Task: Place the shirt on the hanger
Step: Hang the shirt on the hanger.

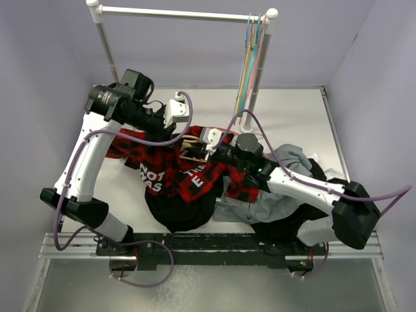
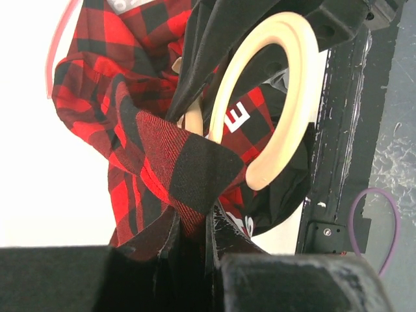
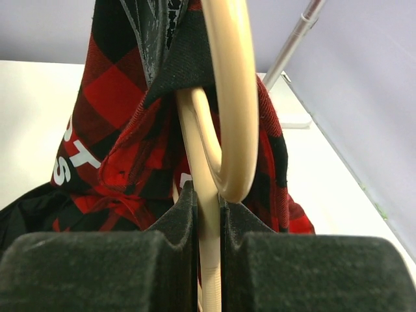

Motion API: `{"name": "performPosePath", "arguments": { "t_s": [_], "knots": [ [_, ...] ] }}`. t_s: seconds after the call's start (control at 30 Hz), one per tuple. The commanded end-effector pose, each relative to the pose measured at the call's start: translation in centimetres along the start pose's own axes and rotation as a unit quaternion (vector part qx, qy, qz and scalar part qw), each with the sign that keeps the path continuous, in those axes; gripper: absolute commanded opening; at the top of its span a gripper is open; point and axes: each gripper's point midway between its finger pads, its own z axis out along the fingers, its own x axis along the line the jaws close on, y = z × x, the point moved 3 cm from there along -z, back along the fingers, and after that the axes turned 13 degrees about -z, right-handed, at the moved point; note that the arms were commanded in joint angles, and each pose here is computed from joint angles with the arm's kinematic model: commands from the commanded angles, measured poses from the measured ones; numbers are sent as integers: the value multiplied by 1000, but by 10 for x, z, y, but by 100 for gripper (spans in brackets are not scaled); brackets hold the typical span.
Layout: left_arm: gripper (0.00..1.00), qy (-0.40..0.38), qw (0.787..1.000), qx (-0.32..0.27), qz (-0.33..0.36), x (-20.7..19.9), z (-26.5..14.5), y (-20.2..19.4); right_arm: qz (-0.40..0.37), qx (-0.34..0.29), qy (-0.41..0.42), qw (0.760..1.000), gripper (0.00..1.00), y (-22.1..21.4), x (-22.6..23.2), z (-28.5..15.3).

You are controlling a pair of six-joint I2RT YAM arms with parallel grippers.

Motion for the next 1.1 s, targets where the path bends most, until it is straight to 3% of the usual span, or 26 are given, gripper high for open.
{"name": "performPosePath", "arguments": {
  "t_s": [0.0, 0.03, 0.13, 0.17, 0.2, 0.37, 0.53, 0.7, 0.87, 1.07],
  "knots": [
    [0, -41, 996, -56, 49, -36, -14, 25, 10, -57, -131, 990, 23, 71, -65, -20],
    [0, -35, 995, -67, 59, -37, -20, 31, 14, -46, -134, 990, 43, 72, -66, -28],
    [0, -25, 992, -96, 79, -45, -34, 46, 22, -33, -149, 988, 72, 83, -69, -56],
    [0, -24, 991, -101, 82, -47, -37, 48, 27, -33, -156, 987, 92, 86, -71, -66],
    [0, -23, 991, -105, 86, -49, -40, 49, 33, -33, -162, 986, 99, 88, -72, -76],
    [0, -15, 986, -135, 96, -63, -58, 60, 64, -21, -210, 975, 100, 88, -74, -134],
    [0, 17, 976, -181, 117, -76, -87, 82, 112, -59, -216, 968, 100, 77, -36, -179],
    [0, 8, 967, -225, 120, -92, -105, 100, 191, -64, -178, 963, 98, 42, -3, -169],
    [0, -5, 966, -229, 120, -97, -105, 99, 192, -123, -237, 944, 86, 39, -18, -166],
    [0, -7, 968, -222, 116, -96, -102, 96, 199, -154, -211, 945, 82, 44, -28, -129]
  ]
}}
